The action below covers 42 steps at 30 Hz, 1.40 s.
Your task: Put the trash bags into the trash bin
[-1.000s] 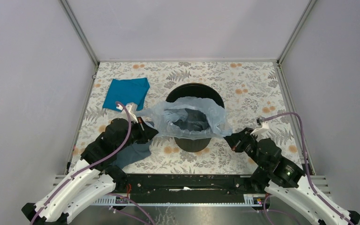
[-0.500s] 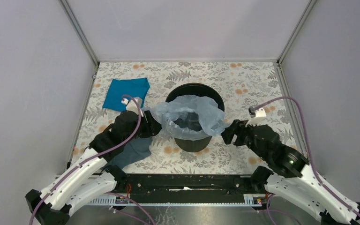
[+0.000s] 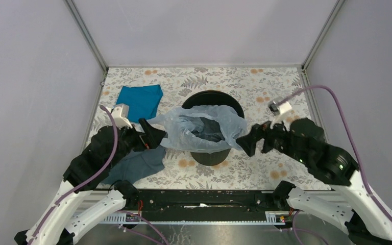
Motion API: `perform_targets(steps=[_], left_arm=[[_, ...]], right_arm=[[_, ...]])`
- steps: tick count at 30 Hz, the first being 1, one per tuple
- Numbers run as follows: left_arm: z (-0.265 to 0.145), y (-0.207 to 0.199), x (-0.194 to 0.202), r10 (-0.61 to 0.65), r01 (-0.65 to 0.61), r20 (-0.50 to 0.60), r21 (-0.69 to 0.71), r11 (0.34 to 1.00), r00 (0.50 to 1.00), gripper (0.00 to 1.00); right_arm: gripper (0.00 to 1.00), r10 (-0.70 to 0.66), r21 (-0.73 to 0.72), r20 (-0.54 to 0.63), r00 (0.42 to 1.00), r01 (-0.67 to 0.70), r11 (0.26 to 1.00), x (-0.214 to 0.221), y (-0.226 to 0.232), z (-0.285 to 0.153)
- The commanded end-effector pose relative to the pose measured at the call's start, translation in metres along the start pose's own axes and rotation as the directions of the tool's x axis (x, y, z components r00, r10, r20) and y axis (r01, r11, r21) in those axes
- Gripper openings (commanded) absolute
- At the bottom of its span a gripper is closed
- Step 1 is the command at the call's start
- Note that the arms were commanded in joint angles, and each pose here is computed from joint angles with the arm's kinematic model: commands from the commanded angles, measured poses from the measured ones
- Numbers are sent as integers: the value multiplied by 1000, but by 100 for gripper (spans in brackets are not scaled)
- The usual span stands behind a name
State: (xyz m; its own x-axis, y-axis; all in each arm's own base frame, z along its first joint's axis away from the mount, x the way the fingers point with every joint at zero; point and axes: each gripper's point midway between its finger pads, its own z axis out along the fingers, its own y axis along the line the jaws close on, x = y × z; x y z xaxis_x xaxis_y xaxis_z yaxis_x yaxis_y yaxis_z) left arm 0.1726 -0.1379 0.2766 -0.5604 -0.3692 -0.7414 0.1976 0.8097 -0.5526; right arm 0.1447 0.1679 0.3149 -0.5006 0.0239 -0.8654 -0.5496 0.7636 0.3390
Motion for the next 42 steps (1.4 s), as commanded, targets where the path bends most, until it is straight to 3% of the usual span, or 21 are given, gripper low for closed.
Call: perform_targets(steps=[1, 6, 14, 18, 24, 28, 32, 35, 38, 39, 40, 41, 42], left_arm=[[-3, -8, -30, 65, -64, 70, -22, 998, 995, 99], [24, -5, -43, 140, -134, 36, -123, 983, 990, 99], [58, -26, -55, 257, -256, 7, -65, 964, 966, 97], [72, -30, -59, 258, -257, 6, -53, 965, 966, 88], [78, -35, -64, 256, -255, 15, -46, 966, 967, 86], [68, -27, -65, 260, -260, -4, -76, 963, 965, 93], [48, -26, -78, 259, -256, 23, -79, 963, 966, 99], [38, -29, -88, 267, -264, 46, -56, 963, 963, 99], [44, -29, -87, 268, -267, 16, -28, 963, 963, 99], [49, -27, -83, 269, -269, -3, -18, 963, 963, 99], [54, -24, -80, 269, -270, -21, -9, 963, 963, 99], [59, -21, -77, 268, -268, -36, -3, 963, 963, 99], [64, -19, -75, 265, -265, -48, 7, 964, 963, 98]], right_arm=[[100, -97, 56, -74, 993, 101, 993, -16, -1, 23], [100, -113, 149, -77, 991, 124, 981, -40, -7, 33], [100, -237, 253, -117, 964, 260, 932, -44, 6, 49], [100, -335, 379, -160, 928, 372, 848, -45, 1, 52], [100, -425, 547, -215, 879, 469, 694, -53, -14, 54], [87, -449, 621, -242, 860, 493, 609, -55, -26, 52], [56, -446, 599, -180, 877, 457, 658, -62, -19, 52], [58, -445, 574, -140, 885, 439, 691, -65, -14, 54], [75, -450, 581, -124, 885, 432, 689, -69, -14, 53], [76, -450, 590, -121, 885, 429, 685, -70, -15, 51], [73, -451, 595, -120, 884, 428, 680, -72, -16, 50], [58, -452, 601, -115, 884, 425, 677, -73, -17, 49], [52, -451, 606, -106, 886, 418, 677, -75, -17, 48]])
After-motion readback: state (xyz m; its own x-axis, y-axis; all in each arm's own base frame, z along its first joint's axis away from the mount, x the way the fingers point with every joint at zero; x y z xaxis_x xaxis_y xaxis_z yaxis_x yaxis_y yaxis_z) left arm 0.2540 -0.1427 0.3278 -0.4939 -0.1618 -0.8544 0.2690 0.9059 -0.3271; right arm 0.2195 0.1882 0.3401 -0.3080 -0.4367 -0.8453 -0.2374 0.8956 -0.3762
